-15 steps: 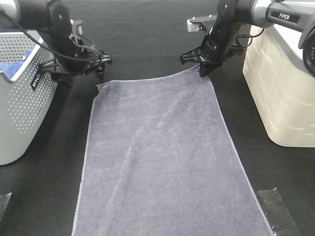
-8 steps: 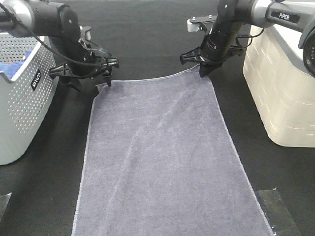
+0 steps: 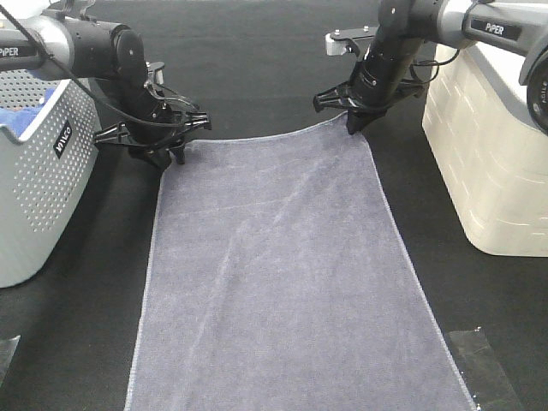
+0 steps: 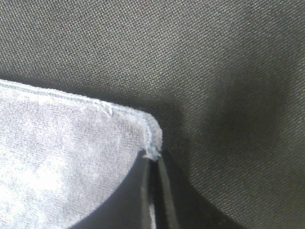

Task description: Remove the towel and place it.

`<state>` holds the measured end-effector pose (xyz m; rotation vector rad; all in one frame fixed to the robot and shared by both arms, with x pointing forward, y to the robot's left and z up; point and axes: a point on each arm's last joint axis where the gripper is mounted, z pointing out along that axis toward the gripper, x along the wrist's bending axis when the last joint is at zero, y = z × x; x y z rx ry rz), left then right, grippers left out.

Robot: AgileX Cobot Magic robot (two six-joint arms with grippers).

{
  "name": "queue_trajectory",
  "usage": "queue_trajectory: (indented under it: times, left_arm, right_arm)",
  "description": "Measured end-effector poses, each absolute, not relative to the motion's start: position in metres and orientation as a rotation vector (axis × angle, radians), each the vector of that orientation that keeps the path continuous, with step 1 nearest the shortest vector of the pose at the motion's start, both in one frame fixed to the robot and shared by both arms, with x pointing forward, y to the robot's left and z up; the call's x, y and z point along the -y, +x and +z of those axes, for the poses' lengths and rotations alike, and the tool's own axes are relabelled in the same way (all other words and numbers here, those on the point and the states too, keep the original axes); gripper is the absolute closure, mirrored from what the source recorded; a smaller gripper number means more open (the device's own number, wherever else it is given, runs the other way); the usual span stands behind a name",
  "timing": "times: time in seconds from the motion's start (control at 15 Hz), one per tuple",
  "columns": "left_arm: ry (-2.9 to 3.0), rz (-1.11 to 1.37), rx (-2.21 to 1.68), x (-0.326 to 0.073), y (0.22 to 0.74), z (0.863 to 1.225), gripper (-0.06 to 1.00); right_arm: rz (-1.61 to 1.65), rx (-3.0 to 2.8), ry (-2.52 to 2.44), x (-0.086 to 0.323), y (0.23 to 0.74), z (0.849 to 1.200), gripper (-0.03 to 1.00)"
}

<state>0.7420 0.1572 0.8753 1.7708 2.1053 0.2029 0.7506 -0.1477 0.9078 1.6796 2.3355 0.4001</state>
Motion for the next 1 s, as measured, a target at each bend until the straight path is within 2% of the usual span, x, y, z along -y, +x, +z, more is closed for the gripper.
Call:
queue_trajectory:
  times: [0.13,0.33,0.73,1.0]
  left_arm:
    - [1.783,0.21,-2.088,-0.157,0.743,0.876,0.73]
    - [1.832,0.224,-2.045,-0.157,0.743,0.877,0.93]
    - [1.815,0.271,-1.971,-0.153,0.754,0.901,0.94]
    - [1.768,0.411,-1.856,-0.153,0.77,0.936,0.94]
  right_arm:
    - [0.4,-2.335,1.68,0.148,0.751,0.908,0.97]
    - [0.4,-2.335,1.68,0.148,0.751,0.908,0.97]
    - [0.392,-2.331,1.676,0.148,0.751,0.908,0.97]
    - [0.448,-2.236,1.676,0.15,0.758,0.912,0.97]
